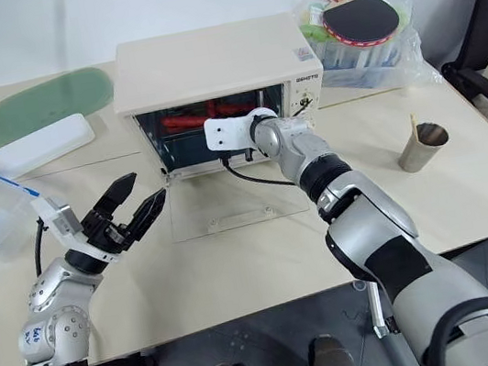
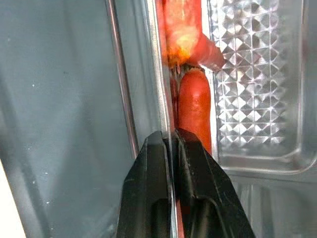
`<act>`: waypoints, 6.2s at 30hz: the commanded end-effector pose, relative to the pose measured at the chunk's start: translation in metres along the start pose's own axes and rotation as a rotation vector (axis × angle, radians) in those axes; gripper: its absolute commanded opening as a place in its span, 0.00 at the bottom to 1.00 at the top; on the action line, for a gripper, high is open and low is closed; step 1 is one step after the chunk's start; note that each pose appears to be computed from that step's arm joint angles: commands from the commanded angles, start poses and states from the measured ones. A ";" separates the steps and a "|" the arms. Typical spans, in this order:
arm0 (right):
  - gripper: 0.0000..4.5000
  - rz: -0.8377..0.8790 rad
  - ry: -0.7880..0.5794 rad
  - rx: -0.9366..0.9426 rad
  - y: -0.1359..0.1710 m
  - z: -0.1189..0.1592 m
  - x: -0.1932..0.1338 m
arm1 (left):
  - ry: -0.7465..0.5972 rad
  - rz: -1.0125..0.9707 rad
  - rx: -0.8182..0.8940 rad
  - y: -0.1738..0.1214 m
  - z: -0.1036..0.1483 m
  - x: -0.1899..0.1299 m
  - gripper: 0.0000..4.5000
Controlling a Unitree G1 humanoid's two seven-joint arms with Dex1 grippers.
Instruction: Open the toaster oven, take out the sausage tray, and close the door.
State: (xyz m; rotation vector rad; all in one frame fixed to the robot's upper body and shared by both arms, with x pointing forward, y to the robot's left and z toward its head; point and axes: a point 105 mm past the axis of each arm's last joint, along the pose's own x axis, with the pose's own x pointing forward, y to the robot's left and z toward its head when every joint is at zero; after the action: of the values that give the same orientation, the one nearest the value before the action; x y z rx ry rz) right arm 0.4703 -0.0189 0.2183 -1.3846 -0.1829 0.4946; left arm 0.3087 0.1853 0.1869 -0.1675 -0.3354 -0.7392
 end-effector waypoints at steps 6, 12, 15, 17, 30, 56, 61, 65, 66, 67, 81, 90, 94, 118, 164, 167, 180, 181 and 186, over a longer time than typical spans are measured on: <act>0.00 -0.022 -0.049 -0.030 0.002 0.008 -0.004 | -0.009 -0.015 0.026 0.000 0.007 0.002 1.00; 0.00 -0.024 -0.090 -0.086 0.013 0.012 -0.013 | 0.001 -0.017 0.019 0.001 0.004 0.002 1.00; 0.00 -0.050 -0.105 -0.112 0.015 0.016 -0.018 | 0.005 -0.021 0.014 0.002 0.004 0.004 1.00; 0.00 -0.070 -0.117 -0.105 0.015 0.019 -0.023 | 0.008 -0.023 0.011 0.002 0.003 0.004 1.00; 0.00 -0.098 -0.172 -0.140 0.030 0.039 -0.060 | 0.010 -0.022 -0.026 0.009 0.005 -0.005 1.00; 0.00 -0.155 -0.291 -0.273 0.044 0.047 -0.115 | 0.094 -0.117 0.078 0.018 0.025 -0.053 1.00; 0.00 -0.159 -0.305 -0.291 0.049 0.046 -0.121 | 0.095 -0.097 0.090 0.021 0.024 -0.051 1.00; 0.00 -0.162 -0.320 -0.282 0.055 0.046 -0.129 | 0.078 -0.089 0.100 0.021 0.024 -0.049 1.00; 0.00 -0.164 -0.325 -0.278 0.056 0.047 -0.133 | 0.073 -0.089 0.103 0.021 0.024 -0.048 1.00; 0.00 -0.165 -0.328 -0.276 0.057 0.047 -0.136 | 0.069 -0.088 0.104 0.021 0.024 -0.047 1.00; 0.00 -0.197 -0.339 -0.246 0.060 0.041 -0.153 | 0.115 -0.116 0.015 0.020 0.011 -0.036 1.00; 0.00 -0.210 -0.430 -0.240 0.063 0.044 -0.182 | 0.174 -0.116 -0.132 0.015 0.005 -0.030 1.00; 0.00 -0.209 -0.495 -0.245 0.067 0.048 -0.193 | 0.197 -0.109 -0.221 0.012 0.003 -0.026 1.00; 0.00 -0.183 -0.609 -0.279 0.072 0.044 -0.202 | 0.428 -0.090 -0.856 -0.026 -0.009 -0.014 1.00; 0.99 0.343 -0.748 0.062 0.063 0.029 -0.224 | 0.485 0.002 -1.148 -0.032 -0.025 -0.011 0.00; 0.99 0.413 -0.723 0.203 0.050 0.016 -0.228 | 0.416 -0.003 -1.148 -0.030 -0.018 -0.009 0.00; 0.99 0.501 -0.513 0.682 0.035 -0.064 -0.220 | 0.188 0.142 -1.142 -0.023 -0.008 -0.047 0.00; 0.99 0.508 -0.521 0.733 0.034 -0.067 -0.222 | 0.170 0.163 -1.136 -0.023 -0.007 -0.051 0.00; 0.99 0.440 -0.623 0.871 0.021 -0.077 -0.218 | 0.110 0.267 -1.117 -0.027 -0.008 -0.068 0.00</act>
State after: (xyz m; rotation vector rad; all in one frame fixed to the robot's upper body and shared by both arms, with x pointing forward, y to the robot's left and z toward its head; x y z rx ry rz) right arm 0.3025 -0.1774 0.2021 -0.4003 -0.0454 1.2154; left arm 0.2502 0.2059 0.1392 -1.2086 0.3125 -0.5676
